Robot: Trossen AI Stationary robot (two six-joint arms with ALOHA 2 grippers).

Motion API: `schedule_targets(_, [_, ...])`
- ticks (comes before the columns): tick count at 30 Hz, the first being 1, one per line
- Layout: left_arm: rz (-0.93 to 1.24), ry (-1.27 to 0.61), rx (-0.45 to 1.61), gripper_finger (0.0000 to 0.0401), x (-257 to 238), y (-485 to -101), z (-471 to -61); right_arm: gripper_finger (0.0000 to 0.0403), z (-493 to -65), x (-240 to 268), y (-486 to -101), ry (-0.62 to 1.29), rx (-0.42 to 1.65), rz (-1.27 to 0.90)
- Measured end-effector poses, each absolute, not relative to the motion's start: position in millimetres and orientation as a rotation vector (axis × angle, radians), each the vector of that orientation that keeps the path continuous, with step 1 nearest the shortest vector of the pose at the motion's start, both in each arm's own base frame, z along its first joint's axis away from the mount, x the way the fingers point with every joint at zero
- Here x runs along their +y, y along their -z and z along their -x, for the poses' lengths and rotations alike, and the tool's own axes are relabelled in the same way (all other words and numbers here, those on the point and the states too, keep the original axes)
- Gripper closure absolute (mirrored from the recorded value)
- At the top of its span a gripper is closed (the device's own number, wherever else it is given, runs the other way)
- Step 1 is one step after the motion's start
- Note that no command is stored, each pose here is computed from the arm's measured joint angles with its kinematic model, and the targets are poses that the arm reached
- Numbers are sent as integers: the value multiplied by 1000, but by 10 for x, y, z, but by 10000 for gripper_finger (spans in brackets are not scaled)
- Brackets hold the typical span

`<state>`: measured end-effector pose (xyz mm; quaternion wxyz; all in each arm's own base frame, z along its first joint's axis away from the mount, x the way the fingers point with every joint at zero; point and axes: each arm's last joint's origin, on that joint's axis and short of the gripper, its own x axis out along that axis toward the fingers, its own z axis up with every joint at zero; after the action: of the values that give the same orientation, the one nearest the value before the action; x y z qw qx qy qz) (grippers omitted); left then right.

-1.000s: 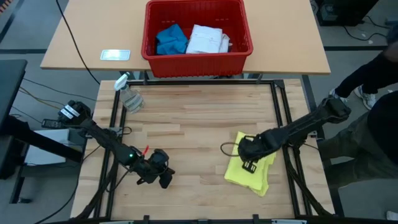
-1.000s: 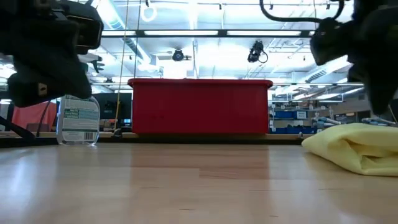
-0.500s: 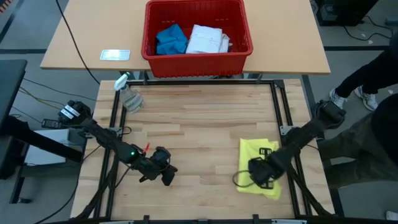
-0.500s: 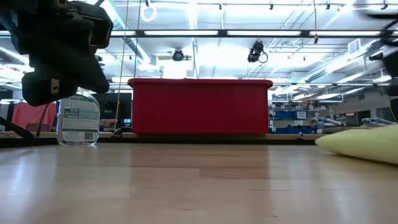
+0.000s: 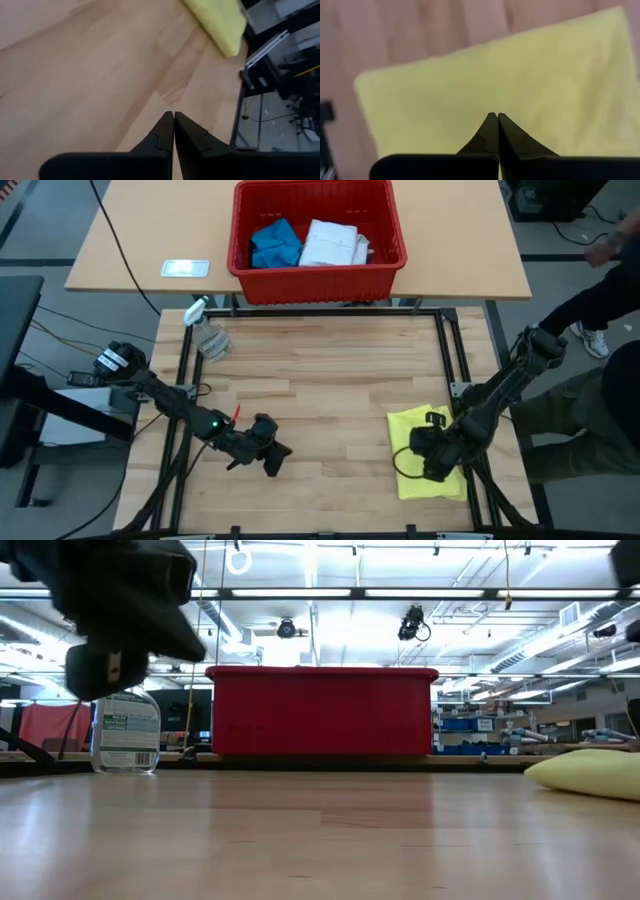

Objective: Fold Laundry from Bin

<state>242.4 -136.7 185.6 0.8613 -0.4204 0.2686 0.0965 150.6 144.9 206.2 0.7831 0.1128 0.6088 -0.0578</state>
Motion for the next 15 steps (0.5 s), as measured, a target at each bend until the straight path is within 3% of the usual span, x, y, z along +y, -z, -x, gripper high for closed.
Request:
schedule_targets(7, [860,-164,496,383,-1323,-1921,-2496,403,-1654,1447,-1869,176,1382,-199])
schedule_targets(15, [840,-123,519,383,-1343,-1923,-2490,403,-1691,1682,-1662,-19,1541,-242])
